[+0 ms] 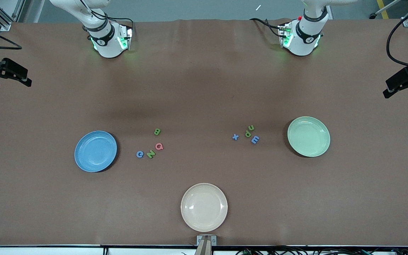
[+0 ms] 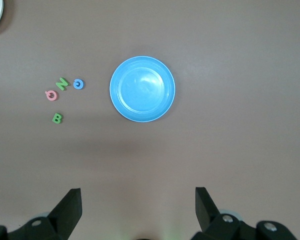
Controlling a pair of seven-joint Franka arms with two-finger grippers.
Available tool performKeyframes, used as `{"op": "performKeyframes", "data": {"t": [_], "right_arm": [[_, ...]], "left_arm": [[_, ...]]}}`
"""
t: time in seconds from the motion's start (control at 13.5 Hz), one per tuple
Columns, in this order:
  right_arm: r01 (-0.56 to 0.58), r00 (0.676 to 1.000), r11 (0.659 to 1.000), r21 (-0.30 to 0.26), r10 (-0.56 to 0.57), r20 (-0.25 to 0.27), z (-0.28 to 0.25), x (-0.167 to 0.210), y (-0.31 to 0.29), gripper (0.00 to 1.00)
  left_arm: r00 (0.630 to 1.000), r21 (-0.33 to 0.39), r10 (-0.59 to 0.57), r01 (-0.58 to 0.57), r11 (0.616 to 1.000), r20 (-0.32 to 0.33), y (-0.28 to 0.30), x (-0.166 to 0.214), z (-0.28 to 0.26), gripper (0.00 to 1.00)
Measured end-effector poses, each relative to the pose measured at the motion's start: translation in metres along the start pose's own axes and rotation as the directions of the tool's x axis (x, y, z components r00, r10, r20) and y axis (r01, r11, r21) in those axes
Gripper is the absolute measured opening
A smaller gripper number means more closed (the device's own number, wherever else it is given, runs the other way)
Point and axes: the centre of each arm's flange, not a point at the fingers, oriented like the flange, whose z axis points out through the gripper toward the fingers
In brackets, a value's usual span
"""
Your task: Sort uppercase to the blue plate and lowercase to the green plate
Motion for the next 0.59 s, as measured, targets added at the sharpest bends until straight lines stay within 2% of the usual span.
{"op": "performKeyframes", "data": {"t": [0.59], "right_arm": [[-0.008,1.0,1.0,0.013,0.008,0.0,0.0001,-0.0001,-0.0005,1.0]], "left_arm": [[1.0,0.001,-0.001,0.001,1.0,0.013,-0.0005,-0.0007,0.005,1.0]]}}
